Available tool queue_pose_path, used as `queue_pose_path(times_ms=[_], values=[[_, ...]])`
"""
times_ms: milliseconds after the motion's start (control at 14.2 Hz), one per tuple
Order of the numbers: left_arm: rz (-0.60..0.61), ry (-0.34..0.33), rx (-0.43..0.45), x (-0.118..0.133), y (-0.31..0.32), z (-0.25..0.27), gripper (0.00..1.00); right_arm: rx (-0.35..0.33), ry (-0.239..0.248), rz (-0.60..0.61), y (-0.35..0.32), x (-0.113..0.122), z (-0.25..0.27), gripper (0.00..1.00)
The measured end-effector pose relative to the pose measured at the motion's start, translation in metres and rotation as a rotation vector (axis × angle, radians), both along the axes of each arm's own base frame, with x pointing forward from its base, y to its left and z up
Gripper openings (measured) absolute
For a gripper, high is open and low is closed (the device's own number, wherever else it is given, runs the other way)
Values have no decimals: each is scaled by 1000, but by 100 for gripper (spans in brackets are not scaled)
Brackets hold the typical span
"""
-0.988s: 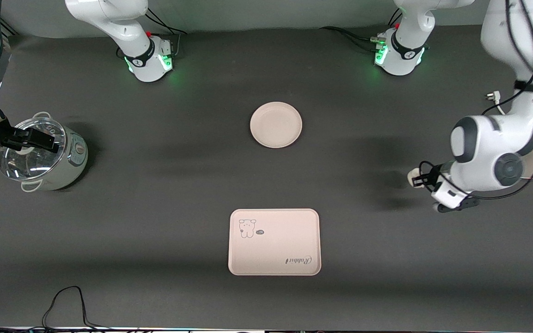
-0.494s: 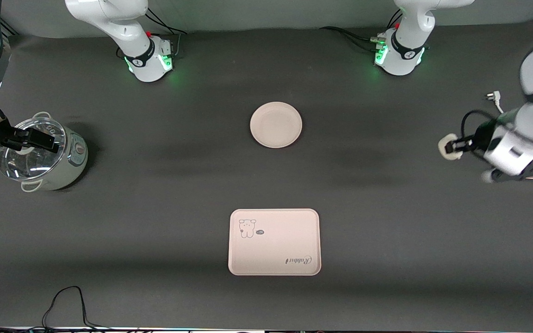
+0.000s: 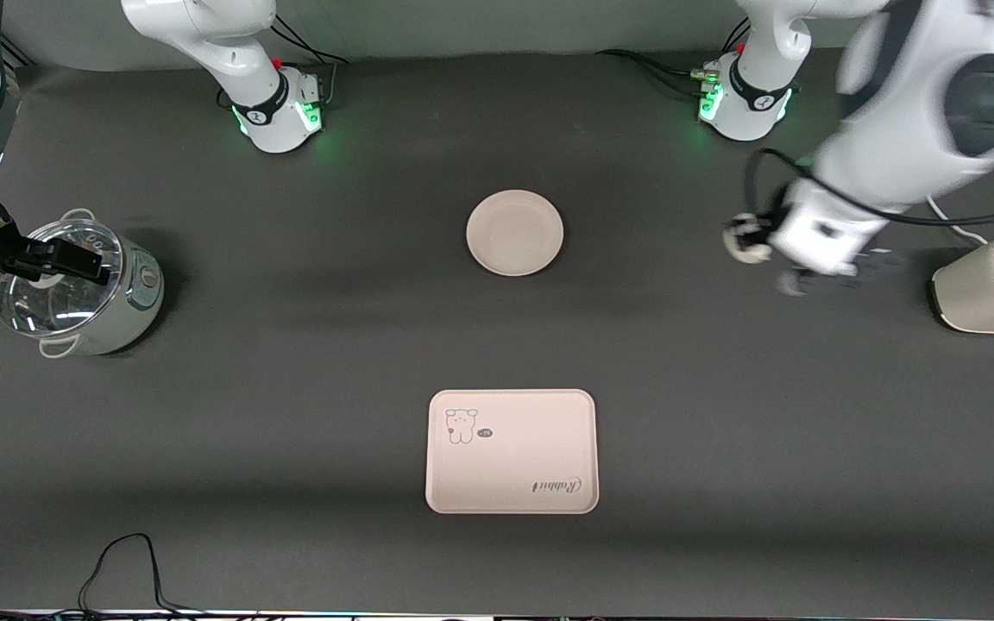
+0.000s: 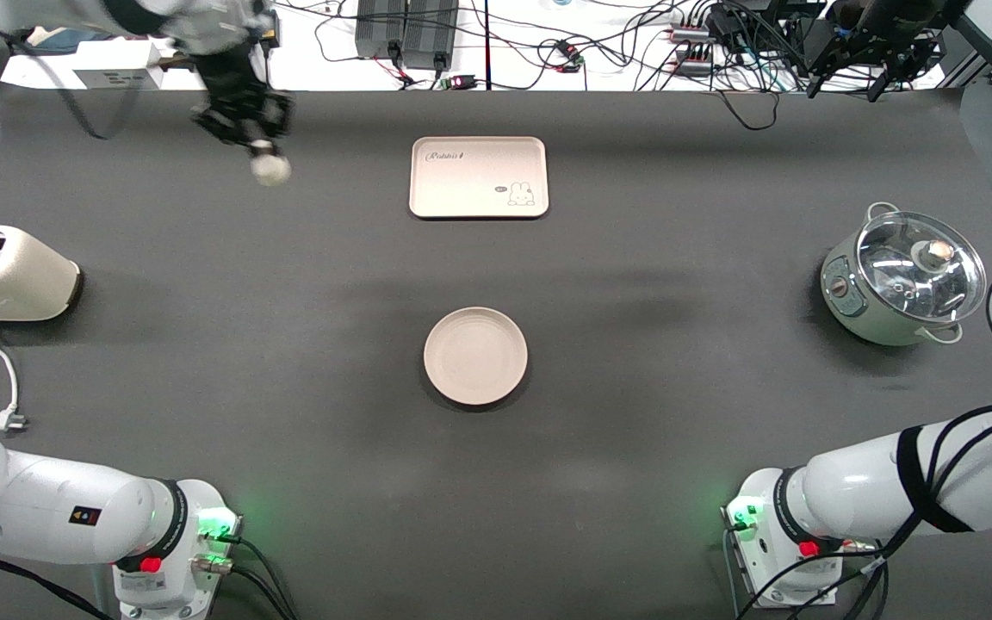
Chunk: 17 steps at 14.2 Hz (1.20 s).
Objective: Place bun in plate and plate on tray
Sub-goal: 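Carry the bun with the left gripper over the white plate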
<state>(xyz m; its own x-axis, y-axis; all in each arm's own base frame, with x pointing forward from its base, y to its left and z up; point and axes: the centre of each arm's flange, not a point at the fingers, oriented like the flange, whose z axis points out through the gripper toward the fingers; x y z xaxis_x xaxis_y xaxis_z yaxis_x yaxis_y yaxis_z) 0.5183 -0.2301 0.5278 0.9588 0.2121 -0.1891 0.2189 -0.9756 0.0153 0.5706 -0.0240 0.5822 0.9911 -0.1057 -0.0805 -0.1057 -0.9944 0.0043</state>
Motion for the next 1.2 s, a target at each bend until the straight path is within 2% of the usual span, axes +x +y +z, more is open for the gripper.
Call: queue_pose_path(times_ms=[212,494,918,1200], values=[[3,2,11,-29,-94,-30,26,0,0,0,0,0,0,100],[24,25,23,-55,-173,-101,26,0,0,0,0,0,0,100],[31,-7,2,-88,-202,-188,25,0,0,0,0,0,0,100],[70,-21,-10,-128,-236,-243,25,0,0,0,0,0,0,100]])
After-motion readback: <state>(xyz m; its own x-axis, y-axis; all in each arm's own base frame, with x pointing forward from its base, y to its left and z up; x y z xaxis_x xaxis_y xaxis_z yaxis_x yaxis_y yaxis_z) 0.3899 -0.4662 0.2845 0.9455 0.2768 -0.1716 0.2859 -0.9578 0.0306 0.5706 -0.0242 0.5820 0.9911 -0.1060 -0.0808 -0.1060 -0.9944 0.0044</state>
